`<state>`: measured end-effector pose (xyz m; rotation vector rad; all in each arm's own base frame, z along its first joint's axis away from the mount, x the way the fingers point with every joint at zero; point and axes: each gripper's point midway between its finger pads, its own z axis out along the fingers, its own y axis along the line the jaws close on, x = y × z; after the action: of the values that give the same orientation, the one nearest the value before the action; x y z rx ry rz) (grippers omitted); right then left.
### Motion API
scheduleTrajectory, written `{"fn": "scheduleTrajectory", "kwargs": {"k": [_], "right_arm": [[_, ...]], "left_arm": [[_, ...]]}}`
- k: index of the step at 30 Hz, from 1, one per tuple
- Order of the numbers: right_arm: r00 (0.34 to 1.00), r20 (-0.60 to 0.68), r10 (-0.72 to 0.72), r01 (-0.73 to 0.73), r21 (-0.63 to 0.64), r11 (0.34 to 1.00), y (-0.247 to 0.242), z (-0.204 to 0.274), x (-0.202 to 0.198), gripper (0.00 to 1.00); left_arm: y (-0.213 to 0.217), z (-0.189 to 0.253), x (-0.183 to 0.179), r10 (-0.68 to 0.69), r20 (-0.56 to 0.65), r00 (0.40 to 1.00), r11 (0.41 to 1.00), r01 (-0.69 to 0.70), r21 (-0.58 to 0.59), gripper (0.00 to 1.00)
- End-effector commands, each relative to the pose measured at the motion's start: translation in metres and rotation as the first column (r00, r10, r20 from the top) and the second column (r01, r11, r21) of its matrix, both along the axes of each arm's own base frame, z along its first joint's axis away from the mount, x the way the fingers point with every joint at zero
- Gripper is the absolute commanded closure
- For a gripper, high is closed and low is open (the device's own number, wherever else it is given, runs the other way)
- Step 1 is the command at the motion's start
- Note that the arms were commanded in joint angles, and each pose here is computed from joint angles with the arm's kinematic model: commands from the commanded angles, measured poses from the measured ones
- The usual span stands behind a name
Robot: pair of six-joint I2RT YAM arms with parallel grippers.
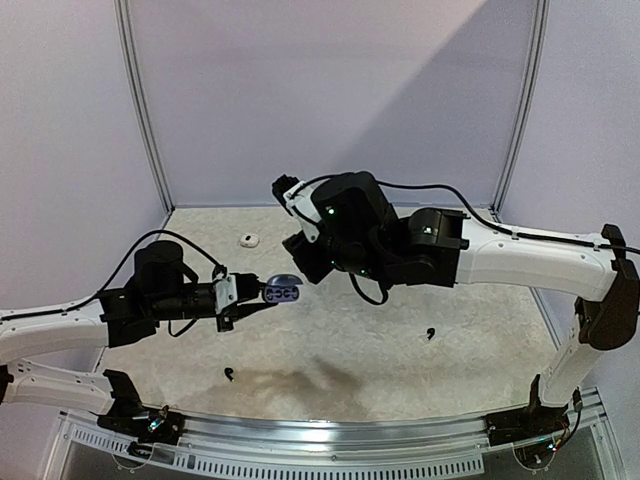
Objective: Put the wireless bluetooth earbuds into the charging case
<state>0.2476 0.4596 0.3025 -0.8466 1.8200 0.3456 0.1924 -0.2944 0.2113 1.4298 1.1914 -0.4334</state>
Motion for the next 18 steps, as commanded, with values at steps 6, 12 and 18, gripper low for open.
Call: {"fn": "scheduleTrajectory", "kwargs": {"k": [6, 12, 18], "right_arm": [[0.982, -0.154, 0.105, -0.114, -0.047, 0.992, 0.024, -0.054, -0.049, 0.57], [0.982, -0.162, -0.1, 0.107, 0.035, 0.994, -0.029, -0.038, -0.041, 0.55], [0.961, -0.094, -0.259, 0.261, 0.015, 0.965, -0.085, -0.015, -0.009, 0.51]], "left_arm": [[0.001, 0.032, 0.026, 0.114, 0.021, 0.993, 0.992, -0.113, -0.053, 1.0], [0.005, 0.019, 0.028, 0.139, -0.083, 0.987, 0.989, -0.143, -0.049, 1.0], [0.02, -0.002, 0.048, 0.292, -0.395, 0.871, 0.952, -0.306, 0.031, 1.0]]}}
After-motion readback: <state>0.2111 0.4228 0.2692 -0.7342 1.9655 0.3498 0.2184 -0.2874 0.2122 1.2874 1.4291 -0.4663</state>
